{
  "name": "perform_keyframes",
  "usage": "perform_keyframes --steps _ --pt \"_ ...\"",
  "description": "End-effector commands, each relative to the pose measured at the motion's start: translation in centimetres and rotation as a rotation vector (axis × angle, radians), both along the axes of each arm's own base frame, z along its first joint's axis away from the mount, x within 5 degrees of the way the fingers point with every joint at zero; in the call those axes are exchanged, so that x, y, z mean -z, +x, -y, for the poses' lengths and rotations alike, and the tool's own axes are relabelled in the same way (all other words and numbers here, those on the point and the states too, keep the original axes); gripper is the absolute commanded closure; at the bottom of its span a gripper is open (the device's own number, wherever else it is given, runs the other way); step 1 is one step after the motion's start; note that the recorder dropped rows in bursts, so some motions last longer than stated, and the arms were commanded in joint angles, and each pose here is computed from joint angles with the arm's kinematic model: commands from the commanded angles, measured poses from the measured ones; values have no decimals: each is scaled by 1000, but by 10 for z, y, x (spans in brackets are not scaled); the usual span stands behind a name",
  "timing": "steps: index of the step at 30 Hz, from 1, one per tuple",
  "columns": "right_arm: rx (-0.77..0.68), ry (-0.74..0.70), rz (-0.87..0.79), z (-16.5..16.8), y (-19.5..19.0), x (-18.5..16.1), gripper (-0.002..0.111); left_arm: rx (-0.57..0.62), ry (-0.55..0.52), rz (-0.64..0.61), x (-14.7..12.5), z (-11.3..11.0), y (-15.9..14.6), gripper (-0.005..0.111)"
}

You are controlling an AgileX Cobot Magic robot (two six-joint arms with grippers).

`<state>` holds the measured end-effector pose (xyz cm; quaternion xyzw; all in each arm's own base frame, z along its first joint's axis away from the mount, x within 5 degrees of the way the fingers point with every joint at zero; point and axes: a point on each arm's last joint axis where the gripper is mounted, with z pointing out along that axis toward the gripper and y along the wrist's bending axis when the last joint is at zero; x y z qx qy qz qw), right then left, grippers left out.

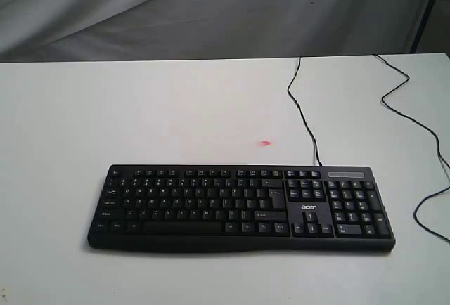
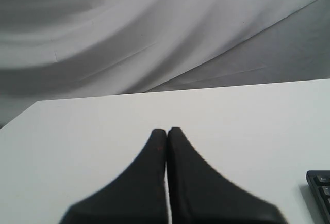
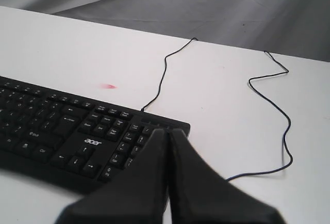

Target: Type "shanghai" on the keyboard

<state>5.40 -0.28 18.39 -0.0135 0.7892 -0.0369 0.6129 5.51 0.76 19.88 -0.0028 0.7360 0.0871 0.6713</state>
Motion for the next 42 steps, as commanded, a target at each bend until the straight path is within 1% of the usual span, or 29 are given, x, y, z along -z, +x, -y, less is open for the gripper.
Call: perform_keyframes --steps 1,4,8,11,13,24,27,32,33,37,40,42 --pt "0 -8 148 0 2 -12 108 4 -4 -3 1 0 0 106" --pt "-4 -13 284 0 2 -25 108 4 -4 -3 1 0 0 106" --pt "-8 -18 414 -1 1 -36 108 4 -4 -3 1 0 0 106" --pt "-13 -23 555 -1 -2 -49 108 4 -4 -3 1 0 0 106" --pt "-15 -25 611 -2 -3 -54 108 4 -4 -3 1 0 0 106" --pt "-15 -26 622 -2 -4 -55 108 4 -4 -3 1 0 0 106" --pt "-17 -28 680 -2 -6 -59 108 4 -4 -3 1 0 0 106" --pt "-18 -29 702 -2 -7 -61 108 4 -4 -3 1 0 0 106" --pt "-21 -7 724 -2 -8 -63 108 4 -4 -3 1 0 0 106" --pt "-57 192 805 -3 -11 -69 108 4 -4 -3 1 0 0 106" --pt "-64 205 811 -3 -11 -70 108 4 -4 -3 1 0 0 106" --pt "-64 232 799 -3 -12 -77 108 4 -4 -3 1 0 0 106"
